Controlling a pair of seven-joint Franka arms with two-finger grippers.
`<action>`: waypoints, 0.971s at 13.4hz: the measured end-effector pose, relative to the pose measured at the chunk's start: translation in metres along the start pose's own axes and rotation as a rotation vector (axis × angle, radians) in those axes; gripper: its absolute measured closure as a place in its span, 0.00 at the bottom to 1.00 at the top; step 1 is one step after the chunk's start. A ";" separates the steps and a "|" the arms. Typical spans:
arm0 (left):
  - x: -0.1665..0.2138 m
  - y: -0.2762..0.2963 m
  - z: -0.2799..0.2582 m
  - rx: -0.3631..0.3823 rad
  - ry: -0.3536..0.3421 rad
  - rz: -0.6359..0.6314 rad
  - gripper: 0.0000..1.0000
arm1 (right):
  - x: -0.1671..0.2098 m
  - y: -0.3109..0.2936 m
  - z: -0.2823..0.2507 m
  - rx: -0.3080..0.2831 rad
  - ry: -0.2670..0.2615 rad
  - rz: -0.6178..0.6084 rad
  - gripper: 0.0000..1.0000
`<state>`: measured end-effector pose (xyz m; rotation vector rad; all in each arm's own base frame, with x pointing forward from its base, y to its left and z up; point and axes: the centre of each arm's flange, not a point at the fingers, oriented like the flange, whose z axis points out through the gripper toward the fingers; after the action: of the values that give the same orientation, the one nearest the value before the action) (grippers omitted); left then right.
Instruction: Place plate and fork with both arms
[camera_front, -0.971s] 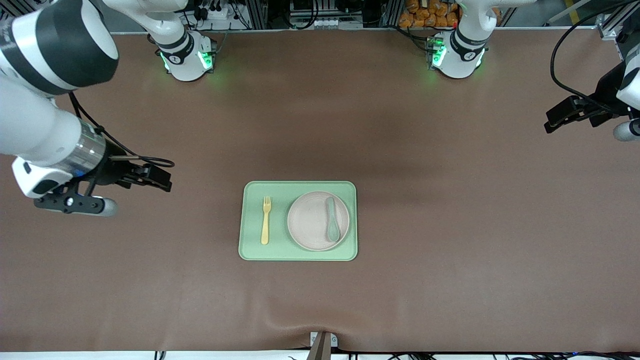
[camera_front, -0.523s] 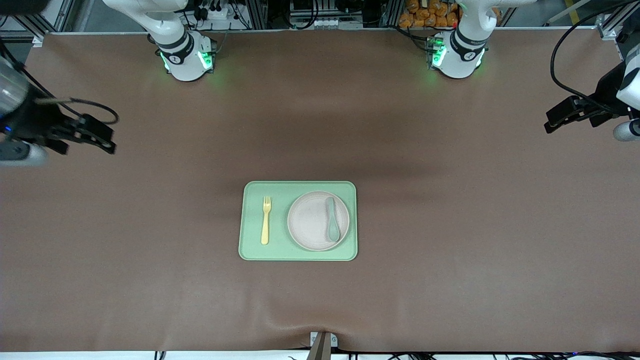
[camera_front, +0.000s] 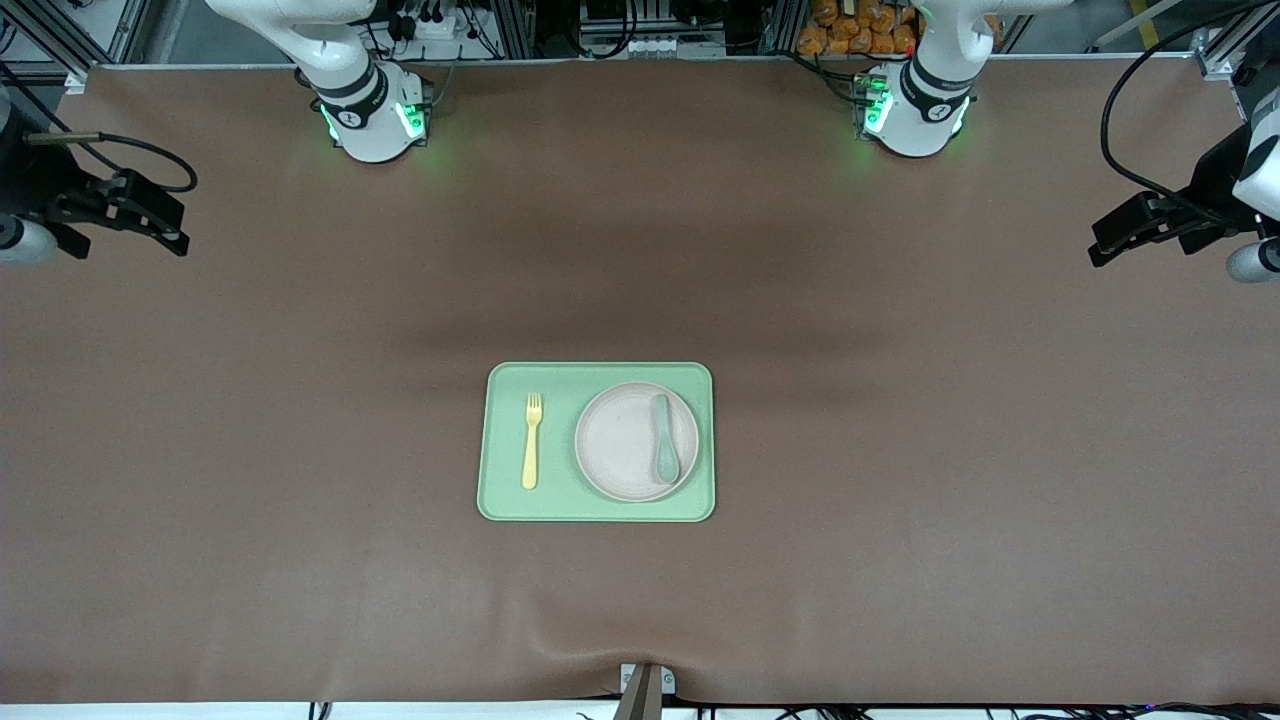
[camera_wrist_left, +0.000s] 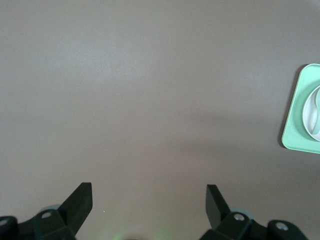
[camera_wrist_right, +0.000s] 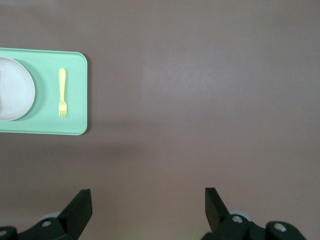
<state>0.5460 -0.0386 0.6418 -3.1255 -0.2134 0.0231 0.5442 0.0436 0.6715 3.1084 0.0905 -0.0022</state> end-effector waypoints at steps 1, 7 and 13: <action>0.000 0.000 0.000 0.000 0.001 0.000 0.00 | -0.001 0.012 0.004 -0.002 0.003 -0.018 0.00; -0.004 0.000 -0.006 -0.001 0.007 0.001 0.00 | 0.004 0.050 0.017 -0.006 0.033 -0.082 0.00; -0.025 0.012 -0.021 0.003 -0.005 0.031 0.00 | 0.003 0.078 0.018 -0.009 0.036 -0.065 0.00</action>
<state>0.5237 -0.0544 0.6635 -3.1254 -0.1652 0.0315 0.5513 -0.0348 0.6562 3.0958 0.1917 0.0516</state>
